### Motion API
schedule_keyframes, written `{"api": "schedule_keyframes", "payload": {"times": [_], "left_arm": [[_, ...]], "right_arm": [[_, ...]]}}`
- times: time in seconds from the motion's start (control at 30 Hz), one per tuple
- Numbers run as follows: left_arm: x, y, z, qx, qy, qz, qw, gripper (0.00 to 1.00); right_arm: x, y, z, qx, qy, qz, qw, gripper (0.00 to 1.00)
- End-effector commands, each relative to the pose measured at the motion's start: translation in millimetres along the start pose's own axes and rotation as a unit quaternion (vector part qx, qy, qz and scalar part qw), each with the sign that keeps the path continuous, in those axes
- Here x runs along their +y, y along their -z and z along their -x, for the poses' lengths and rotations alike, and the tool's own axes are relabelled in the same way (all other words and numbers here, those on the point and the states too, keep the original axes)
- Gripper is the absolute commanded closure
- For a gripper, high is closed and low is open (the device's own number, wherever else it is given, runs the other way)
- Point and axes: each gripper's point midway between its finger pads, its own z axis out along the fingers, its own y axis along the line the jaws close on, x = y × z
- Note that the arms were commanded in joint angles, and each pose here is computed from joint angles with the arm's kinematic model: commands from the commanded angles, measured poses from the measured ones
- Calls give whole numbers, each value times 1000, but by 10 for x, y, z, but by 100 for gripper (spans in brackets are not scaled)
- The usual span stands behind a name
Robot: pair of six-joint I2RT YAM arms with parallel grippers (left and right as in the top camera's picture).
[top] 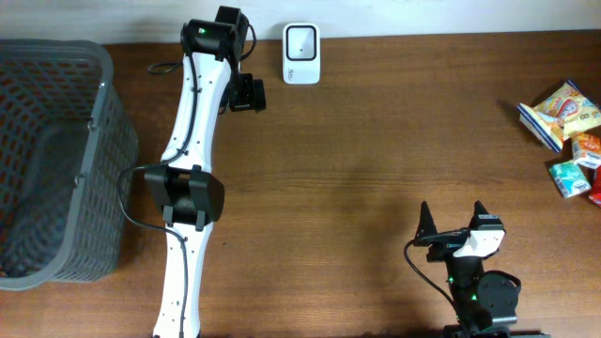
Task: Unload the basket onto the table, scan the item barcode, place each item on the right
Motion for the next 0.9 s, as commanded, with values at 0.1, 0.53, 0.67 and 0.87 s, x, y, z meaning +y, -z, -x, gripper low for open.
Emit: {"api": "schedule_keyframes", "payload": {"times": [0.1, 0.53, 0.67, 0.87], "left_arm": [[30, -63, -3, 5, 4, 7, 1000, 1], [53, -63, -35, 13, 5, 9, 1000, 1], [-73, 147, -41, -7, -5, -4, 1000, 1], [221, 1226, -20, -130, 0, 51, 990, 1]], "right_arm": [[1, -2, -34, 2, 2, 2, 1000, 2], [1, -2, -34, 2, 2, 2, 1000, 2], [1, -2, -34, 2, 2, 2, 1000, 2], [1, -2, -34, 2, 2, 2, 1000, 2]]}}
